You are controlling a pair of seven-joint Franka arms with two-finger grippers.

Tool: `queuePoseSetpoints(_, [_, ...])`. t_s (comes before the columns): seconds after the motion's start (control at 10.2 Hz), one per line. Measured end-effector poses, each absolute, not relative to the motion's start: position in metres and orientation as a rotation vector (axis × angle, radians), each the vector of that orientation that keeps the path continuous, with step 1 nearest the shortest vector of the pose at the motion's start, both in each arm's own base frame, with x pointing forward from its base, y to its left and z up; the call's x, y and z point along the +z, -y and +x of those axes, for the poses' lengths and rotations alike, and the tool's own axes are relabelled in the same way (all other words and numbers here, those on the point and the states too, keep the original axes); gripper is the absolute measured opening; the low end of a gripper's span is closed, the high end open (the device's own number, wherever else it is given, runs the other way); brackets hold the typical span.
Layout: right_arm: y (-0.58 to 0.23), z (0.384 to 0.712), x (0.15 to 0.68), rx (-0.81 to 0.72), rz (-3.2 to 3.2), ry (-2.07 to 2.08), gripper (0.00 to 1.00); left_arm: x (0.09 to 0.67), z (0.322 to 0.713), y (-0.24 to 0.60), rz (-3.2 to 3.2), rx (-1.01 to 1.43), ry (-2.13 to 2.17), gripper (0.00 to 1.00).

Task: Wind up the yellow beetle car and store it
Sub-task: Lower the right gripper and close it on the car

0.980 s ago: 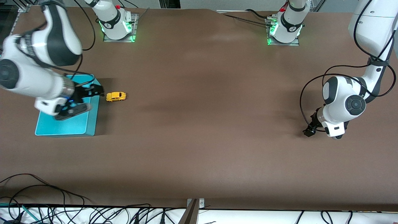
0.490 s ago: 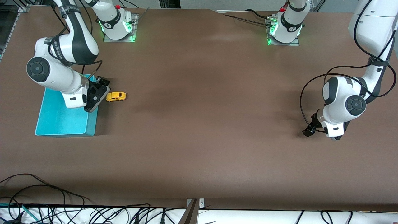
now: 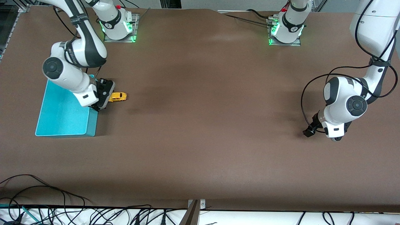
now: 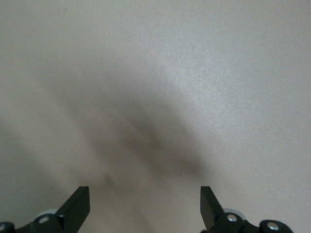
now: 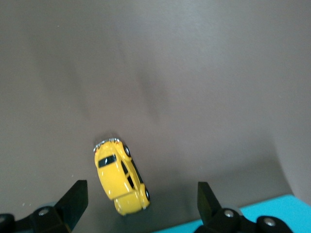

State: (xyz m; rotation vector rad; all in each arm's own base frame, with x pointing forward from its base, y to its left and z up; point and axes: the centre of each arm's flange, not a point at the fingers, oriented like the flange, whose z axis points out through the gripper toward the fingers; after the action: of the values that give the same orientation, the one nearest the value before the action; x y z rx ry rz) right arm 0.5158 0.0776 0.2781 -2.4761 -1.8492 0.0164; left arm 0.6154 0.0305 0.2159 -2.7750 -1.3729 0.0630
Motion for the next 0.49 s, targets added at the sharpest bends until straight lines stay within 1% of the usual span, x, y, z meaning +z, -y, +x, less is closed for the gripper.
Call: queuePoseSetpoints(0.49, [-0.076, 0.474, 0.226, -0.066, -2.413, 2.025, 1.0, 0.219, 0.618, -0.028, -2.814, 0.055, 1.305, 1.0])
